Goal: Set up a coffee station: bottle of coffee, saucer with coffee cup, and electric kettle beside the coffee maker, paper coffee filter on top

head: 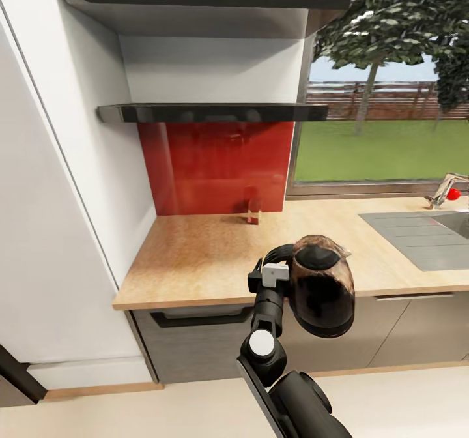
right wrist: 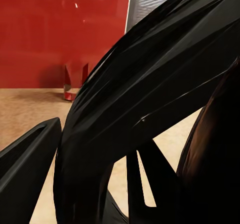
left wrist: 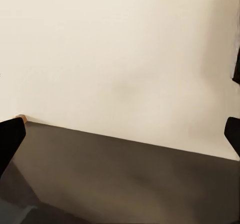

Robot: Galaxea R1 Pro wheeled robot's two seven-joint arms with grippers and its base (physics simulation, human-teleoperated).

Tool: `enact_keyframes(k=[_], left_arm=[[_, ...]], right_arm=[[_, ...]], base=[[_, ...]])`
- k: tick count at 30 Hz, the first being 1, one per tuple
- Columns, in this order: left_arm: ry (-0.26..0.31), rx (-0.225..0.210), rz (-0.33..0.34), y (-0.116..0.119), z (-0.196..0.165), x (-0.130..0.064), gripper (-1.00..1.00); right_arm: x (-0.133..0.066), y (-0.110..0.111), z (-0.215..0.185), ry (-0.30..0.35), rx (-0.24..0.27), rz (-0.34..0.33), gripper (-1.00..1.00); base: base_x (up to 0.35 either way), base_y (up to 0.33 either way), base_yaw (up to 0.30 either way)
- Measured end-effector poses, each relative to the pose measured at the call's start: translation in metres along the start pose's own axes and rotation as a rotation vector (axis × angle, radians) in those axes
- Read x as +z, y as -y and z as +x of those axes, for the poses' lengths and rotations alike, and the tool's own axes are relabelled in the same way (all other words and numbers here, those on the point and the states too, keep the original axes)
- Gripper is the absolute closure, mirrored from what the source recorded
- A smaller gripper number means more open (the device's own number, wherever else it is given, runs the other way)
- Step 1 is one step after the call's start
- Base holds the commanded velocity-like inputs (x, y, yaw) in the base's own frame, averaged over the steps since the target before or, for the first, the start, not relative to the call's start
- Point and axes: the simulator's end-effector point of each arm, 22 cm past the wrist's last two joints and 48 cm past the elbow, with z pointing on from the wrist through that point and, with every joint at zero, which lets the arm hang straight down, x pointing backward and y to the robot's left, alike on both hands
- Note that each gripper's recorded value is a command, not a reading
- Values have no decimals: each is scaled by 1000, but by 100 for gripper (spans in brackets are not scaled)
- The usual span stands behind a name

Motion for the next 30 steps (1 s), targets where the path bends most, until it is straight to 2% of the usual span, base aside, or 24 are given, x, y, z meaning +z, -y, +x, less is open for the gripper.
enact_keyframes(k=[6, 10, 13, 16, 19, 26, 30], left_arm=[[194, -48, 9, 3, -56, -6, -100], [315, -75, 23, 6, -102, -17, -100], [406, -63, 31, 8, -139, -29, -100], [477, -46, 37, 10, -167, -41, -100], [554, -50, 48, 15, -194, -56, -100], [728, -112, 68, 15, -234, -84, -100], [789, -138, 75, 14, -244, -94, -100]], right_arm=[[0, 0, 0, -1, -1, 0, 100], [0, 1, 0, -1, 0, 2, 100], [0, 1, 0, -1, 0, 2, 100], [0, 1, 1, -1, -1, 3, 100], [1, 1, 1, -1, -1, 4, 100], [1, 2, 0, 0, -1, 6, 100], [1, 3, 1, 0, -1, 8, 100]], base=[[0, 0, -246], [0, 0, -287], [0, 0, -290], [0, 0, -291], [0, 0, -291], [0, 0, -291], [0, 0, -291]])
